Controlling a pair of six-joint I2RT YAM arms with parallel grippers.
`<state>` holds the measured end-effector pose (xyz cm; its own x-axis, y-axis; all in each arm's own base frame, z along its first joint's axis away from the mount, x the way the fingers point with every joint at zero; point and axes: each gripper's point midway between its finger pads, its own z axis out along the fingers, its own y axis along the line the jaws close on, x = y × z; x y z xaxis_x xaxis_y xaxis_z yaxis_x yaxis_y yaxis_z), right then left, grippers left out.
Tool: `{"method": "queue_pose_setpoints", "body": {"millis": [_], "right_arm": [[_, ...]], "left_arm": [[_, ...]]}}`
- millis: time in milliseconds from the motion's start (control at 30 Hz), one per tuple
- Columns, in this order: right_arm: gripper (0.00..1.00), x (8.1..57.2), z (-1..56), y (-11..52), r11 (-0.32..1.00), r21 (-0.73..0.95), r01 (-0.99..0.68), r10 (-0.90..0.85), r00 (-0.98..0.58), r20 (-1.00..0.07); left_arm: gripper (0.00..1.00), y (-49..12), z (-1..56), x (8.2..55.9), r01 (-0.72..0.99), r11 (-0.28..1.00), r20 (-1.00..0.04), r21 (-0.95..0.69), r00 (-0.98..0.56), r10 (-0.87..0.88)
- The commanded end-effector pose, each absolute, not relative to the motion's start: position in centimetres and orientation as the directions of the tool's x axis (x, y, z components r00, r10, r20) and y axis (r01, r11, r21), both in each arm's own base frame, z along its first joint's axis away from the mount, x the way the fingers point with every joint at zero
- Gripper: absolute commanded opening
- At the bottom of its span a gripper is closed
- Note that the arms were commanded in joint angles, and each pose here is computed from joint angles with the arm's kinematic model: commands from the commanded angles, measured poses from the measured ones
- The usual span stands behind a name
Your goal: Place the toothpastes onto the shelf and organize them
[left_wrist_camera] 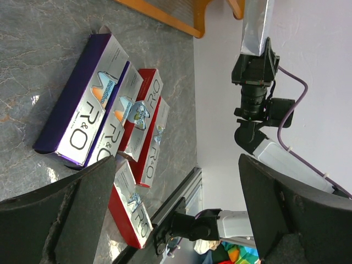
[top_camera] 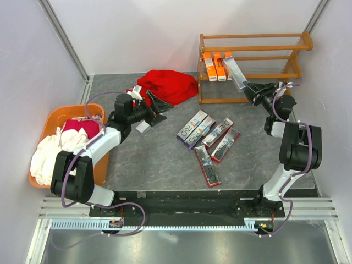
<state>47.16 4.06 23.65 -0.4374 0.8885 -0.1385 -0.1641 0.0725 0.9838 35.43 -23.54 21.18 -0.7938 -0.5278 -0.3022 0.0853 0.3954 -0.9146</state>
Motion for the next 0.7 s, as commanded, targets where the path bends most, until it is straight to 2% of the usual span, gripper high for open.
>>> {"method": "queue_pose_setpoints", "body": {"millis": [0, 667], "right_arm": [[0.24, 49.4, 26.8, 2.2, 0.077, 0.965, -0.251, 0.924, -0.344, -0.164], [0.23, 54.0, 23.4, -1.8, 0.083, 0.989, -0.125, 0.984, -0.148, -0.101]], "left_arm": [[1.0, -23.8, 23.3, 35.5, 0.18, 0.393, -0.373, -0.902, -0.782, -0.499], [1.0, -23.5, 22.7, 35.4, 0.172, 0.42, -0.384, -0.891, -0.779, -0.496]]}}
